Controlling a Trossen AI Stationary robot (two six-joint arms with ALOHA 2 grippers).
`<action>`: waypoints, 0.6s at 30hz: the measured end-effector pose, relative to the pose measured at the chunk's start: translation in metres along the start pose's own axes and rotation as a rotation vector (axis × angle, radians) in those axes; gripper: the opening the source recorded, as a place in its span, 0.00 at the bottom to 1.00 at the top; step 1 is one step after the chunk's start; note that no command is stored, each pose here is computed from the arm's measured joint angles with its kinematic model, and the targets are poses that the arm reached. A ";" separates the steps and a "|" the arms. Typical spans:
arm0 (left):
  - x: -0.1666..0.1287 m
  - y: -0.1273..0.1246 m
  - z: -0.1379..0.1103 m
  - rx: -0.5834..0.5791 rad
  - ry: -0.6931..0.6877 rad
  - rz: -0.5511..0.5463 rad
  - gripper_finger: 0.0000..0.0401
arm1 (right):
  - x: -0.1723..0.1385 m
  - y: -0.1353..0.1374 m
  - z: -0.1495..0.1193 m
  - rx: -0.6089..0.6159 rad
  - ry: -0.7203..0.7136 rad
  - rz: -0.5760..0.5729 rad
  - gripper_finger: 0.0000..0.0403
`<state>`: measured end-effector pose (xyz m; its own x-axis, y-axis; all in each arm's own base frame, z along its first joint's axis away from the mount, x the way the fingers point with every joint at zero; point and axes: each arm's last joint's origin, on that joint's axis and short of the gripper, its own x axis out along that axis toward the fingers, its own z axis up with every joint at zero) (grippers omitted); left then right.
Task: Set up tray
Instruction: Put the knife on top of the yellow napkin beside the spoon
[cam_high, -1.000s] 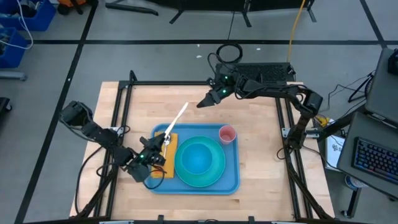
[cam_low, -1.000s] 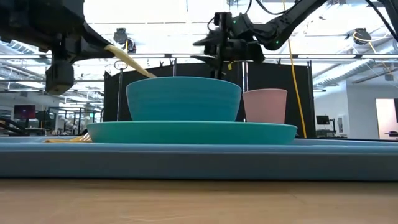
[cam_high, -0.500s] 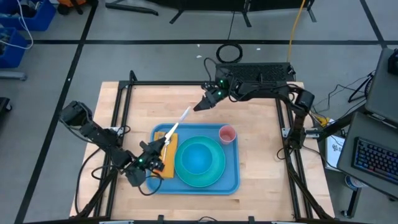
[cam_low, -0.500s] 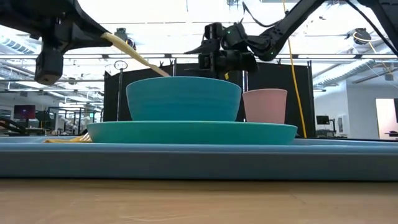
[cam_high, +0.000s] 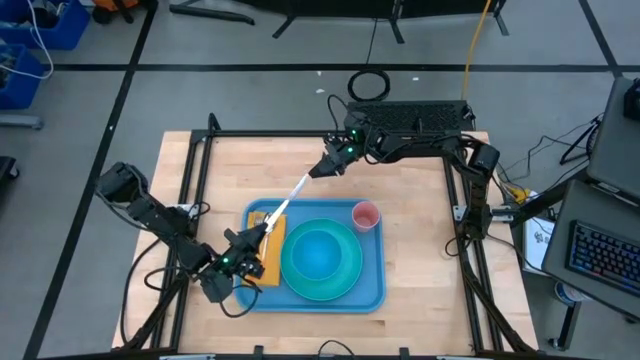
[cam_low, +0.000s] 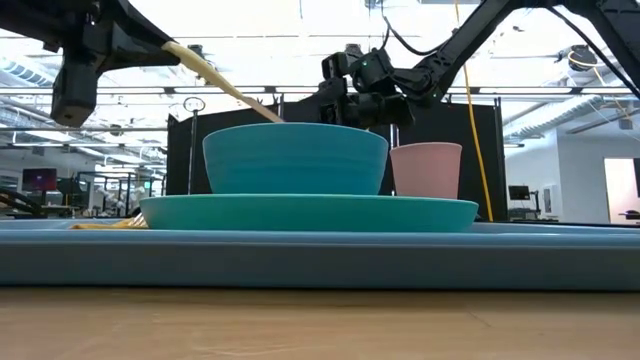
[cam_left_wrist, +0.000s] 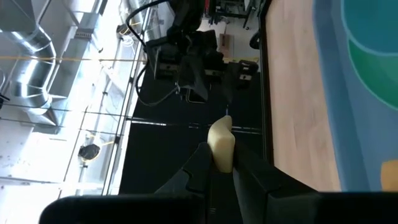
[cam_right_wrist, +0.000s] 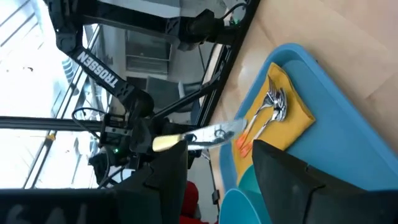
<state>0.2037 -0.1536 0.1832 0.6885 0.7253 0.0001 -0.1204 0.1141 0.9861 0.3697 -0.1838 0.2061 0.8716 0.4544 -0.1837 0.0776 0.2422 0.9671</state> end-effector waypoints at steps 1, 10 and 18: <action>0.000 0.000 0.000 0.001 -0.001 0.000 0.11 | -0.001 0.000 0.001 0.008 -0.007 -0.002 0.42; -0.001 0.000 0.000 -0.011 -0.004 0.000 0.11 | 0.004 0.001 -0.003 0.043 0.010 -0.003 0.42; -0.001 0.000 0.000 -0.017 -0.004 -0.001 0.11 | 0.013 0.003 -0.009 0.036 0.013 -0.010 0.42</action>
<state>0.2033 -0.1545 0.1837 0.6913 0.7226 0.0001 -0.1323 0.1264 0.9831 0.3771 -0.1693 0.2054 0.8645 0.4633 -0.1951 0.1034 0.2160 0.9709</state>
